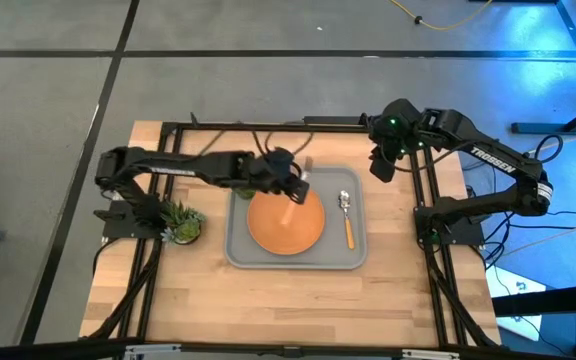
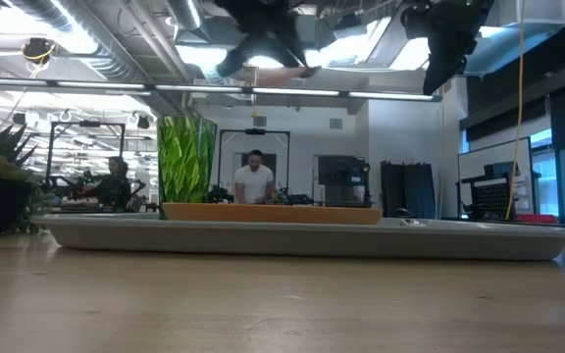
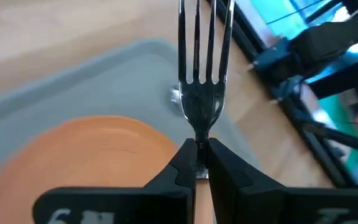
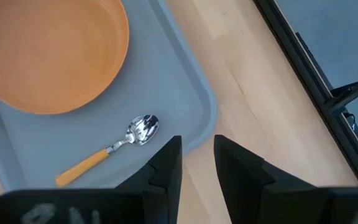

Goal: Pick and place plate/cup/fork/spoon on tray
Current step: Put the orange fork on the gray food tray to the right of the orange plate

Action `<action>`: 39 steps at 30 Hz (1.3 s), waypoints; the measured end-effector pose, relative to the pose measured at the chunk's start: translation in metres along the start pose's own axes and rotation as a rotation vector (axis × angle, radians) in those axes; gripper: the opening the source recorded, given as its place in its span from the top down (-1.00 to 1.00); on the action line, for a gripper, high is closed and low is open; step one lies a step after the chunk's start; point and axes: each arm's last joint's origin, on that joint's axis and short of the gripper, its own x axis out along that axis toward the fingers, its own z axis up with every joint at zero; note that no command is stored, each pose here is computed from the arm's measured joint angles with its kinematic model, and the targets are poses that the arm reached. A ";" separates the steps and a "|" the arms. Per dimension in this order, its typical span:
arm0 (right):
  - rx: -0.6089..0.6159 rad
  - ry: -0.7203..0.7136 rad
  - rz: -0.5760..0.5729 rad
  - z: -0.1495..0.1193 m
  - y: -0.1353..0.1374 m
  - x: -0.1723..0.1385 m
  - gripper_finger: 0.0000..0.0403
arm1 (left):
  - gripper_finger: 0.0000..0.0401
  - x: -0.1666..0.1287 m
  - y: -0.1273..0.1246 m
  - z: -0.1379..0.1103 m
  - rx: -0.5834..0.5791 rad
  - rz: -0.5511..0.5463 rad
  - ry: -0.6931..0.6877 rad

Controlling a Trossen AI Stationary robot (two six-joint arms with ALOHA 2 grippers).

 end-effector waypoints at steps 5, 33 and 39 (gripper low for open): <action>-0.042 -0.009 -0.002 -0.004 0.001 -0.006 0.51 | 0.93 0.029 -0.016 -0.018 -0.105 -0.056 -0.050; -0.093 -0.051 -0.006 -0.011 0.002 -0.019 0.51 | 0.93 0.088 -0.033 -0.079 -0.276 -0.032 -0.202; -0.094 -0.051 -0.005 -0.011 0.002 -0.019 0.51 | 0.93 0.101 -0.031 -0.087 -0.272 -0.027 -0.200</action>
